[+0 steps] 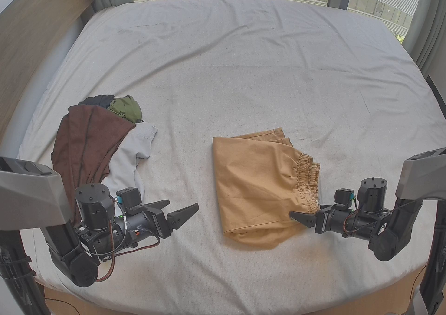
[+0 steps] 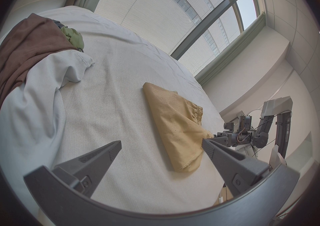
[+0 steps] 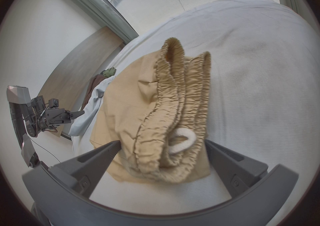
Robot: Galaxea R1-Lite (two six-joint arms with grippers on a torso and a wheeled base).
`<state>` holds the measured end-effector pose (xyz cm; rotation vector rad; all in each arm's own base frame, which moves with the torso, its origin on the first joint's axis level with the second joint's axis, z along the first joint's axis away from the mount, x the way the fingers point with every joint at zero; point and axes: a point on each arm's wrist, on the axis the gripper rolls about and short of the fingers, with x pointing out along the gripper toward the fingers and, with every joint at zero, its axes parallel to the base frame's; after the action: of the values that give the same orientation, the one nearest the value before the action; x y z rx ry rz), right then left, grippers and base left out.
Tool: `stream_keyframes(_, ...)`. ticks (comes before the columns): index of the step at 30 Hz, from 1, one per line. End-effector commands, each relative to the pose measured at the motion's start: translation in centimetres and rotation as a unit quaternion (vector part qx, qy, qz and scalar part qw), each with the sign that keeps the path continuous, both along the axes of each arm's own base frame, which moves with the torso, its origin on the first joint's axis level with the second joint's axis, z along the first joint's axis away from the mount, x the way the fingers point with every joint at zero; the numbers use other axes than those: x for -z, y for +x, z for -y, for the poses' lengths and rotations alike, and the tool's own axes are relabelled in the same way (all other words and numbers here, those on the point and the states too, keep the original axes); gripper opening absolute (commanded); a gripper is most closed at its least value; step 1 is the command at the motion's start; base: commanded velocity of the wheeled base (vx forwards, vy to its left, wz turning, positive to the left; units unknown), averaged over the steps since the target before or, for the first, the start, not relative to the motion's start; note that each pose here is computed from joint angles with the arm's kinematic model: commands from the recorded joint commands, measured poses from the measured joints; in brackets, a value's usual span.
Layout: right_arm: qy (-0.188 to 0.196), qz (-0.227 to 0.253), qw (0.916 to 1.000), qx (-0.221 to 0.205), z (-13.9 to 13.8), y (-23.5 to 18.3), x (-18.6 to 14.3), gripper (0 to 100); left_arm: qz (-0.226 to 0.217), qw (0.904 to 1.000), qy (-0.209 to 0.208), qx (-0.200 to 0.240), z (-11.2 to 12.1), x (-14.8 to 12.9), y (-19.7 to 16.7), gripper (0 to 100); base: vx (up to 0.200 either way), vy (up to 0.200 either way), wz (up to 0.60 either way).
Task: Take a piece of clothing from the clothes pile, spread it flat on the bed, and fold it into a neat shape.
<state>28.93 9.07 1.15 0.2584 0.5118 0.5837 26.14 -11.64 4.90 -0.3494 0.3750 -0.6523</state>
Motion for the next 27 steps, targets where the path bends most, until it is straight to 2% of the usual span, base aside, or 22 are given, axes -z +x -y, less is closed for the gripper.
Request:
stream_keyframes(1,0.006,-0.013,0.9997,-0.020,-1.7,0.0,2.4,100,-0.001,1.0000,0.000,-0.002,-0.1,0.1,0.1,100,0.000,0.000,0.00)
stream_keyframes(9,0.007,0.008,0.9998,-0.017,-2.5,0.0,2.5,100,-0.002,1.0000,0.001,-0.003,-0.1,0.1,0.0,100,0.000,0.000,0.00)
stream_keyframes(10,0.008,0.011,0.9998,-0.017,-2.6,0.0,2.4,0,-0.002,1.0000,0.001,-0.003,-0.2,0.1,0.0,100,0.000,0.000,0.00)
stream_keyframes(19,0.013,0.022,0.9995,-0.017,-2.7,0.3,2.0,0,-0.007,1.0000,0.003,-0.004,-0.2,0.4,0.0,100,0.000,0.000,0.00)
stream_keyframes(27,0.051,0.086,0.9945,-0.031,-3.7,-0.4,-2.9,0,-0.012,0.9999,0.006,-0.008,-0.4,0.6,0.0,100,0.000,0.000,0.00)
